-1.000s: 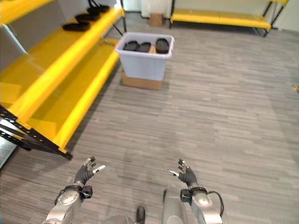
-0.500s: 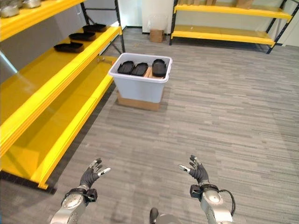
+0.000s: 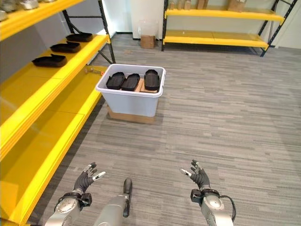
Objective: Move parts from the plastic box to the shelf.
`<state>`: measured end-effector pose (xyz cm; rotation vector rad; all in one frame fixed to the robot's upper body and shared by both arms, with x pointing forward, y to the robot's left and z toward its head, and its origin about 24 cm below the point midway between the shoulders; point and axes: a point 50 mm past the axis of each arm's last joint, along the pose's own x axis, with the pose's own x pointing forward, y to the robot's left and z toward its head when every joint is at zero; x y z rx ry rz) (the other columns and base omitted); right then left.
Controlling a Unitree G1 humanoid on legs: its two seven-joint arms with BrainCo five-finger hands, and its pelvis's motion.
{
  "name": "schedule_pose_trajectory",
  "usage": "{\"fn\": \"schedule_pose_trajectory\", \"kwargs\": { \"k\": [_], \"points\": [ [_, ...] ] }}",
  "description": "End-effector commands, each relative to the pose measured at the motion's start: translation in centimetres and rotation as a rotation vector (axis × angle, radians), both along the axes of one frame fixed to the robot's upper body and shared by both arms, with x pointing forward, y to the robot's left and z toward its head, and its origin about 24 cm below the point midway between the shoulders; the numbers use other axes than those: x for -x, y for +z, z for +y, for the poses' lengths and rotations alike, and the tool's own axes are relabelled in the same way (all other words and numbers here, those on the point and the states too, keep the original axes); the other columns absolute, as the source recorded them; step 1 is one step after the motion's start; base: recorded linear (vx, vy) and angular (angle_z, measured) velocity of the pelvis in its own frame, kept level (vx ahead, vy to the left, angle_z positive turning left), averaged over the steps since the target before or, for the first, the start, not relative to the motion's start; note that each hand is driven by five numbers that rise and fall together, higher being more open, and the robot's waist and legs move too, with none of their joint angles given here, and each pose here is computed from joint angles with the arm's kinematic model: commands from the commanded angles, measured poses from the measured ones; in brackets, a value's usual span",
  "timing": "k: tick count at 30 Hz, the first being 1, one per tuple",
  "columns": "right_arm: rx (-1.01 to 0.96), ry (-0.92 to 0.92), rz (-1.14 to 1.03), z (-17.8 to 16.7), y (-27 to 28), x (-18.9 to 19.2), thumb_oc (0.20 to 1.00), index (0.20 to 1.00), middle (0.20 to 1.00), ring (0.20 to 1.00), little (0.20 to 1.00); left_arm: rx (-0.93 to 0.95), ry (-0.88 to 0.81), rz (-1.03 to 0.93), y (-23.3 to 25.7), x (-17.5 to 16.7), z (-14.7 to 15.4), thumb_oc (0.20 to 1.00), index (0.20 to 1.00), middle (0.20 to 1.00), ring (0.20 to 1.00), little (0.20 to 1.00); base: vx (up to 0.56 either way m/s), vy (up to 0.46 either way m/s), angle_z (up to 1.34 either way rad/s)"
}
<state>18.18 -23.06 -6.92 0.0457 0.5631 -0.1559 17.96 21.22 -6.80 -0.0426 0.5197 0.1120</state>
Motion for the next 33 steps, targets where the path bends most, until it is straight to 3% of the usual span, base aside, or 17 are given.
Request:
{"fn": "schedule_pose_trajectory", "kwargs": {
  "k": [1, 18, 33],
  "points": [
    [0.032, 0.036, -0.086, 0.0, 1.5, -1.0, 1.0, 1.0, 1.0, 1.0, 1.0, -0.011, -0.001, -0.114, 1.9, -1.5, 0.2, 1.0, 1.0, 1.0, 1.0, 1.0, 0.33, 0.197, -0.24],
    [-0.08, 0.096, -0.134, 3.0, 1.9, -1.7, 1.0, 1.0, 1.0, 1.0, 1.0, -0.085, -0.044, -0.137, 3.0, -2.8, 1.0, 1.0, 1.0, 1.0, 1.0, 1.0, 0.32, 0.263, 0.08],
    [-0.064, 0.074, -0.127, 2.1, 1.8, -1.5, 1.0, 1.0, 1.0, 1.0, 1.0, -0.053, -0.035, -0.09, 1.7, -1.6, 0.4, 1.0, 1.0, 1.0, 1.0, 1.0, 0.28, -0.054, 0.16]
  ]
}}
